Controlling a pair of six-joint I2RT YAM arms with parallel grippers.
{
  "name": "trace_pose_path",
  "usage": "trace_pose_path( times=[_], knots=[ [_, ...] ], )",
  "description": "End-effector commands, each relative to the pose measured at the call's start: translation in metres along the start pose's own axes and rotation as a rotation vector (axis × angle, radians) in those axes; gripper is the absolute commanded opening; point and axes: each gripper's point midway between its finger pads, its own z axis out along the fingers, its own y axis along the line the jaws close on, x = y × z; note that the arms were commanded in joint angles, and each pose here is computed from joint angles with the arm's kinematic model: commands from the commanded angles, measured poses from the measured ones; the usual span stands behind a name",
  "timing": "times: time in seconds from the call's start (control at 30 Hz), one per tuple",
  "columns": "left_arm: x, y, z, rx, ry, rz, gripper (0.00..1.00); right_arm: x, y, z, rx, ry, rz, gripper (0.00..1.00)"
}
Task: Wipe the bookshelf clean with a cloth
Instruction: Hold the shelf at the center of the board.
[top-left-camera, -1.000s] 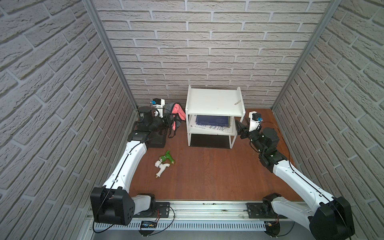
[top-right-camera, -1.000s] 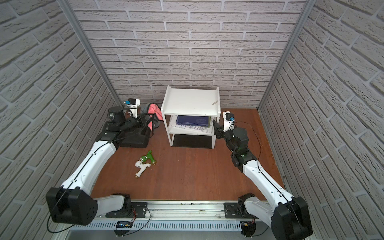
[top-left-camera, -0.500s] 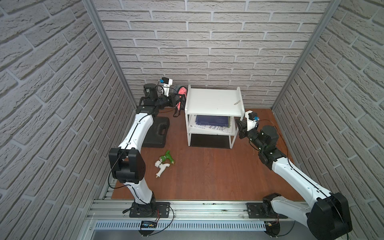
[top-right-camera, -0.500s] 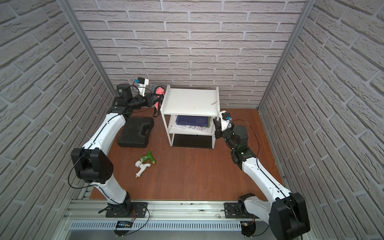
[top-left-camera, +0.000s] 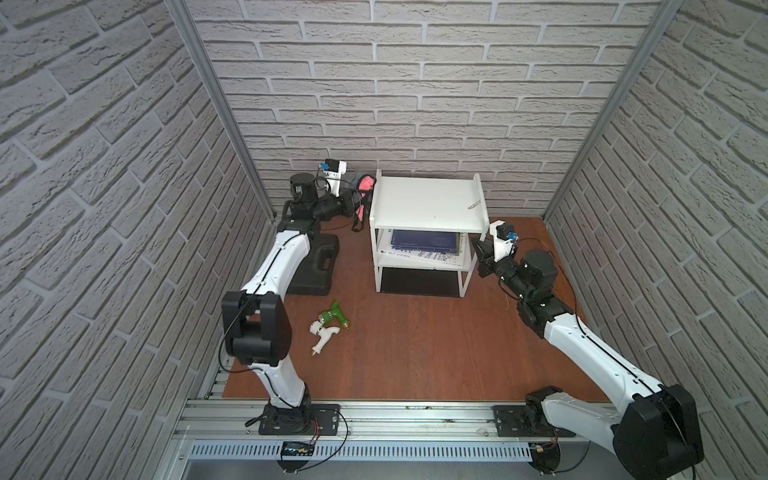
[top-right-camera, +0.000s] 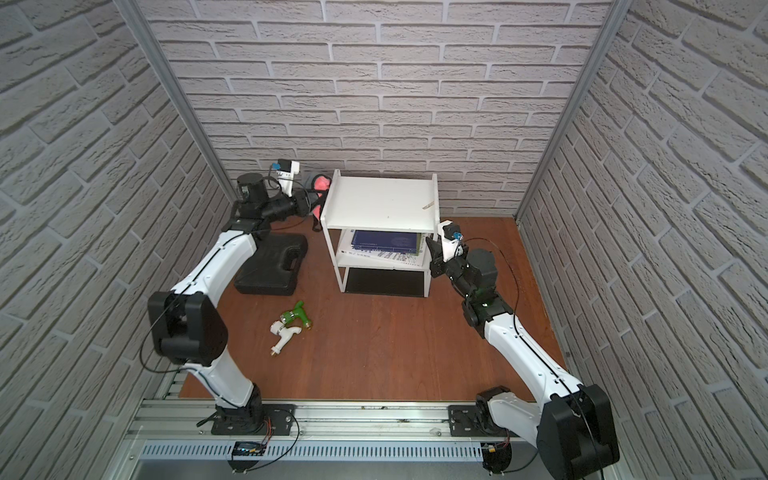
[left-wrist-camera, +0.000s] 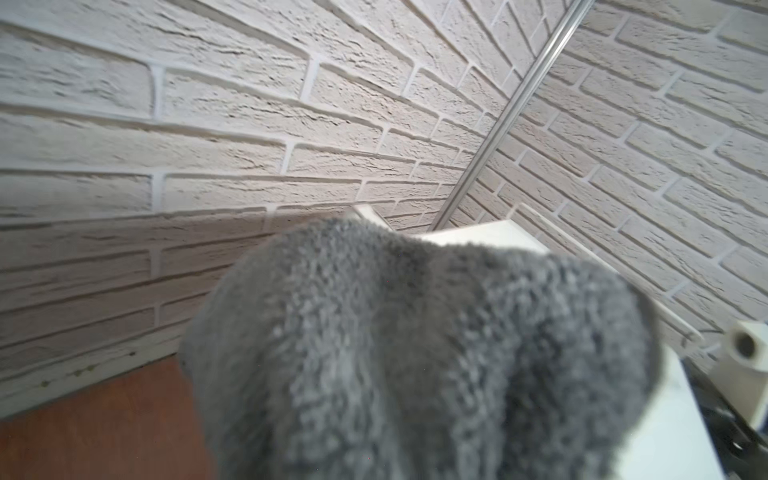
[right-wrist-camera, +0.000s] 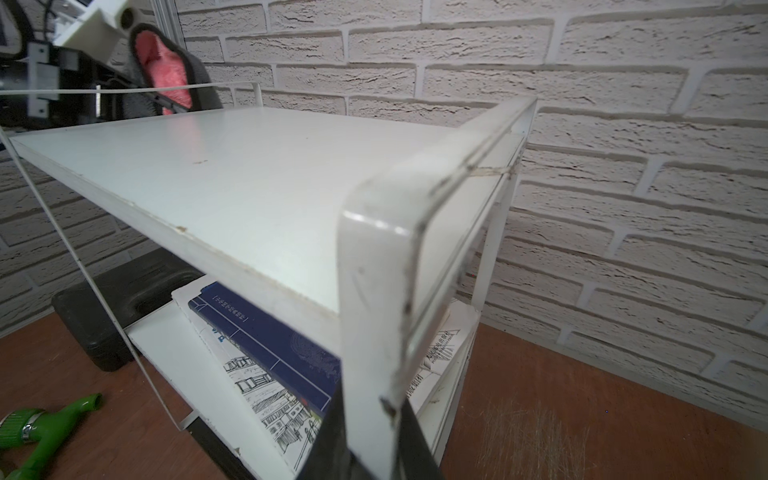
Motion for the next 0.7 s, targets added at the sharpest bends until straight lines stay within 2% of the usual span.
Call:
trace_pose_path(
  times=[0.0, 0.03, 0.1, 0.2, 0.23, 0.3, 0.4, 0.43, 0.5, 0.67],
  knots=[
    [-0.011, -0.083, -0.048, 0.174, -0.087, 0.189, 0.00, -0.002, 0.009, 0.004, -0.051, -0.006, 0.055, 0.03],
    [-0.002, -0.091, -0.058, 0.147, -0.071, 0.198, 0.00, 0.000, 0.009, 0.005, -0.053, 0.000, 0.058, 0.03],
    [0.013, -0.092, -0.074, -0.010, -0.029, 0.220, 0.00, 0.003, 0.009, 0.006, -0.054, 0.013, 0.062, 0.03],
    [0.008, -0.095, -0.095, -0.325, 0.012, 0.337, 0.00, 0.006, 0.009, 0.006, -0.055, 0.030, 0.068, 0.03],
    [0.004, -0.099, -0.099, -0.385, 0.020, 0.362, 0.00, 0.006, 0.009, 0.005, -0.056, 0.028, 0.070, 0.03],
    [-0.005, -0.107, -0.093, -0.398, 0.040, 0.342, 0.00, 0.005, 0.010, 0.004, -0.060, 0.025, 0.075, 0.03],
    [-0.015, -0.094, -0.074, -0.469, 0.124, 0.183, 0.00, 0.001, 0.012, 0.001, -0.066, 0.020, 0.080, 0.03],
    [-0.018, -0.095, -0.066, -0.468, 0.145, 0.166, 0.00, 0.000, 0.012, 0.000, -0.065, 0.018, 0.078, 0.03],
    [-0.023, -0.091, -0.049, -0.486, 0.148, 0.174, 0.00, -0.001, 0.011, -0.002, -0.058, 0.018, 0.078, 0.03],
    [-0.055, -0.050, -0.023, -0.626, 0.119, 0.191, 0.00, -0.005, 0.013, -0.008, -0.059, 0.014, 0.079, 0.03]
  ],
)
